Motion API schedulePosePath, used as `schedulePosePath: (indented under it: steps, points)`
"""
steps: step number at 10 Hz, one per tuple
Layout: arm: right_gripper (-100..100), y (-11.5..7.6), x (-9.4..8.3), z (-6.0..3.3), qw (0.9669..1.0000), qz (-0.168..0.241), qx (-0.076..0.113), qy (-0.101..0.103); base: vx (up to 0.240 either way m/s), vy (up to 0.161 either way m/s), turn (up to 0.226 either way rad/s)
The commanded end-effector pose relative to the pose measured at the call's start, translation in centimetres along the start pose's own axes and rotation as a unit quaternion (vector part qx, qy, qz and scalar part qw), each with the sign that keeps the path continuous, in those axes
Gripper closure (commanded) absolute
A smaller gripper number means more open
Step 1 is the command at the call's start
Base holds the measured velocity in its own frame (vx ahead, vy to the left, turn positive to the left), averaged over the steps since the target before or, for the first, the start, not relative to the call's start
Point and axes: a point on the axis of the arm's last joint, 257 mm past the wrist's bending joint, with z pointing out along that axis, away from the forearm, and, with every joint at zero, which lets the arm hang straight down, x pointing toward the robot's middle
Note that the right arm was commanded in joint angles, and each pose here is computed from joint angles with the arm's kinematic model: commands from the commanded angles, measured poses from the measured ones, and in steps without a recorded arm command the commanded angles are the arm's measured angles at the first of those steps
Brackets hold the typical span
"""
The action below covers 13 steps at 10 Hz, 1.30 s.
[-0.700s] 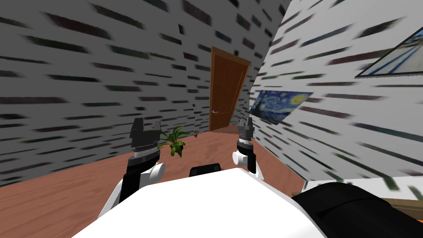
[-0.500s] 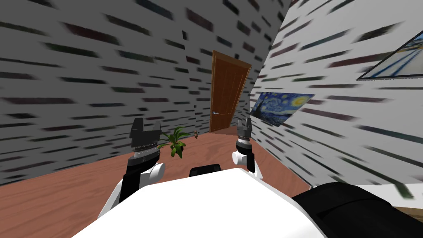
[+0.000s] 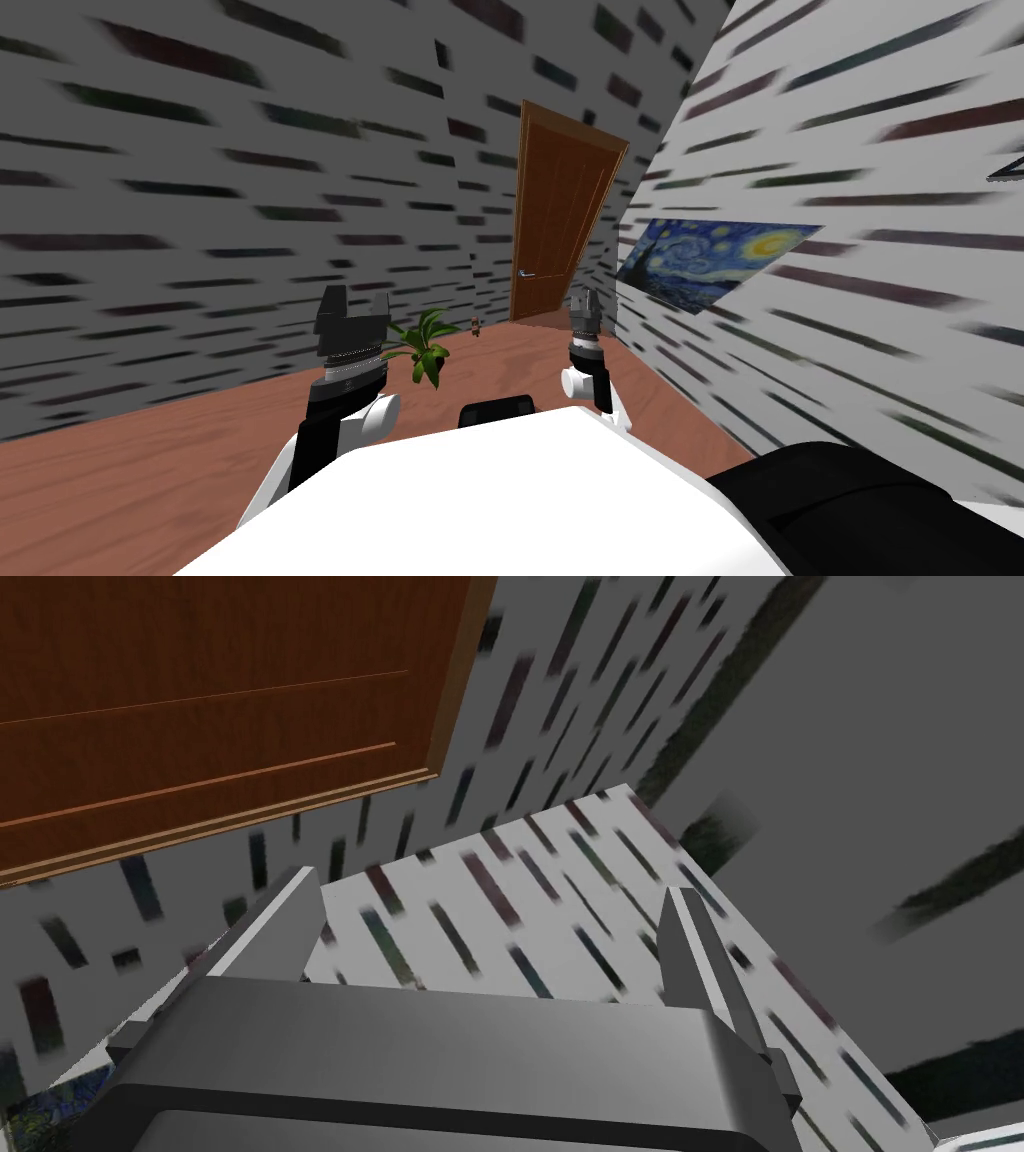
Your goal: Pull the door open
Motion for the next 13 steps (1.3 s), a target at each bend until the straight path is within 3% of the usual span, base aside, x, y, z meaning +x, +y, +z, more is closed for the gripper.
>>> schedulePosePath:
  steps: [1,13]
  points:
    - [-100,-1.2,0.0,-0.42,0.9999,0.003,0.009,0.004,0.1,-0.03,0.055]
    - [-100,-10.4,-0.3,-4.27,0.995,0.021,0.093,0.03,0.099,-0.027,0.075]
